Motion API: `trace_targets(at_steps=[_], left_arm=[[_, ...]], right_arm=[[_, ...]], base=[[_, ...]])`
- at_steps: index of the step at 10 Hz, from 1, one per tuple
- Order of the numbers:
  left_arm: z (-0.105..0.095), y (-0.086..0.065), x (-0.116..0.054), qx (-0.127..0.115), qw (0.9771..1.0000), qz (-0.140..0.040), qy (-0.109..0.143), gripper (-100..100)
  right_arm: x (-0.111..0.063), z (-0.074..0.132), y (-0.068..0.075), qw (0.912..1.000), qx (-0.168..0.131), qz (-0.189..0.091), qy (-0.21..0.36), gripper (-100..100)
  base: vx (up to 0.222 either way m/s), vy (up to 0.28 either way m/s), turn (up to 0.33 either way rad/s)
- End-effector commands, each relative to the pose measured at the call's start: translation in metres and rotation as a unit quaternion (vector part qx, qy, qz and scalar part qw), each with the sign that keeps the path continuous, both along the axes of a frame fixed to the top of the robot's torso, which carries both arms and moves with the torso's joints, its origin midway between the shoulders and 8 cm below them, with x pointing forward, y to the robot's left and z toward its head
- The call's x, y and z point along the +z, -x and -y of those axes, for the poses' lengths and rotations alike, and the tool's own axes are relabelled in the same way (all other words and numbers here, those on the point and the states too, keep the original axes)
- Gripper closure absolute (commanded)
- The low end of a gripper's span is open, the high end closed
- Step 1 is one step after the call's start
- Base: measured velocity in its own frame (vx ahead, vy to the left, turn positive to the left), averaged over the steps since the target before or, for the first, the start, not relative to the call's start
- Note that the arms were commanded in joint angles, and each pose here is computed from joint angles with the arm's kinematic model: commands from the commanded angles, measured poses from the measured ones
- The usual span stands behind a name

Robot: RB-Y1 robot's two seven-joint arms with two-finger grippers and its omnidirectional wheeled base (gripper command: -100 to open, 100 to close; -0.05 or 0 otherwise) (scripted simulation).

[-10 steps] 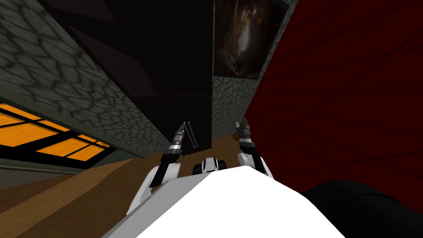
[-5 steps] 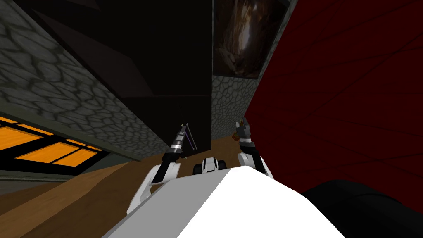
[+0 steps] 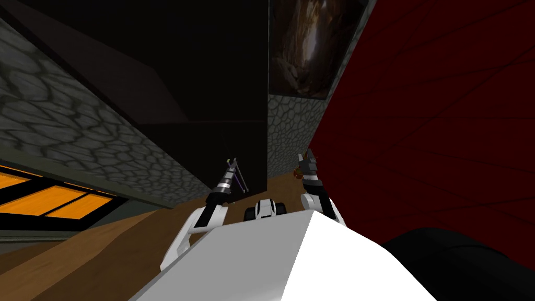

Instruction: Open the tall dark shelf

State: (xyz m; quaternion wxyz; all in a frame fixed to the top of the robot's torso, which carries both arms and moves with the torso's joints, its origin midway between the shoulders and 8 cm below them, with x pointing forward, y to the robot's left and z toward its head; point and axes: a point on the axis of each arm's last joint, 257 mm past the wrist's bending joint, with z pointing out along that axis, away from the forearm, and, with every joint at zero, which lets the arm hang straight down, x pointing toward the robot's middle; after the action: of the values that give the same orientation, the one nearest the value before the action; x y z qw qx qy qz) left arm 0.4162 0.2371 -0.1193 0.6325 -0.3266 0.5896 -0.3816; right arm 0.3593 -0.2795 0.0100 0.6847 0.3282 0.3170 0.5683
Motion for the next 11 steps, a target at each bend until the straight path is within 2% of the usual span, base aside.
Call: trace_targets(at_steps=[1,2,5,6,7,11], left_arm=[[-0.004,-0.002,-0.015,0.006,0.9995,-0.028,-0.015,-100],[-0.004,-0.002,-0.017,0.006,0.9993,-0.032,-0.017,-100],[-0.004,-0.001,-0.012,0.007,0.9995,-0.027,-0.015,-100],[-0.004,-0.001,-0.012,0.007,0.9995,-0.028,-0.015,100],[-0.017,0.000,-0.010,0.028,0.9992,-0.027,-0.014,100],[-0.044,0.004,-0.007,0.069,0.9972,-0.025,-0.013,100]], right_arm=[[0.000,0.000,0.000,1.0000,0.000,0.000,0.000,0],[0.000,0.000,0.000,1.0000,0.000,0.000,0.000,0],[0.000,0.000,0.000,1.0000,0.000,0.000,0.000,0],[0.000,0.000,0.000,1.0000,0.000,0.000,0.000,0],[0.000,0.000,0.000,1.0000,0.000,0.000,0.000,0],[0.000,0.000,0.000,1.0000,0.000,0.000,0.000,0]], base=[[0.058,0.010,-0.046],[0.053,0.012,-0.024],[0.059,0.001,-0.015],[0.008,0.000,0.005],[-0.019,-0.131,0.164],[-0.036,-0.217,0.230]])
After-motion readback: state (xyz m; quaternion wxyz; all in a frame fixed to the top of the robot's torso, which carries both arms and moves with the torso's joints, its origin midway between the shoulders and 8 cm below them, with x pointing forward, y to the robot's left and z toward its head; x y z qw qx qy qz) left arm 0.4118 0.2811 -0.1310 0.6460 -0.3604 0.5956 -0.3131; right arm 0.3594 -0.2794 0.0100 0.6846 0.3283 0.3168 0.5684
